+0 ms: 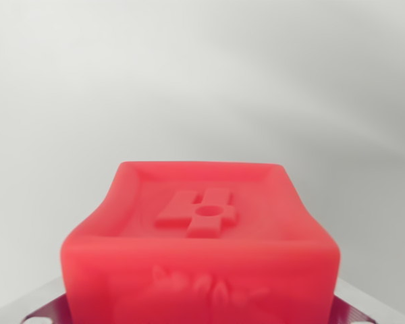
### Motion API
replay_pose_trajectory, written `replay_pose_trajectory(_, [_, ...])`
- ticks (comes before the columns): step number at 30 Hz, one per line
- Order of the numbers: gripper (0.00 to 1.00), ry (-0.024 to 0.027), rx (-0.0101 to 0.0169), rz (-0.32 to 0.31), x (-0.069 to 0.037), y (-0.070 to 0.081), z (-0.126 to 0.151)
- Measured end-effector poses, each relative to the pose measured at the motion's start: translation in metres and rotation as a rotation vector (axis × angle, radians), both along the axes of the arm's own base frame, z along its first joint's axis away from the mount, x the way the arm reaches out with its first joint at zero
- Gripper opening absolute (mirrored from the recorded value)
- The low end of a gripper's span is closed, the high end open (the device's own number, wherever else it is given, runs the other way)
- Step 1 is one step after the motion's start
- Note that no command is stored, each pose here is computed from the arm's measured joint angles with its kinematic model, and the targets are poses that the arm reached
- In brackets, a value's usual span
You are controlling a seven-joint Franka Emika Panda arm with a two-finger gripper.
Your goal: Destack cube
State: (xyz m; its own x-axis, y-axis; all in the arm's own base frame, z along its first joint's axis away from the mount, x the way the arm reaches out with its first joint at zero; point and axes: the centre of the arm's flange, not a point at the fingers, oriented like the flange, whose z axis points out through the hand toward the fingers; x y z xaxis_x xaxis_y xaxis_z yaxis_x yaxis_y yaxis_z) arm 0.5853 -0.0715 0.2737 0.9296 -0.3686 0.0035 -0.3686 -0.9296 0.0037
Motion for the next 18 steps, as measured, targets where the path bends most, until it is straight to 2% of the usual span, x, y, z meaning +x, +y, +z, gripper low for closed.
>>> replay_pose_trajectory(18, [0.0, 0.0, -0.0001, -0.007, 0.014, -0.031, -0.004])
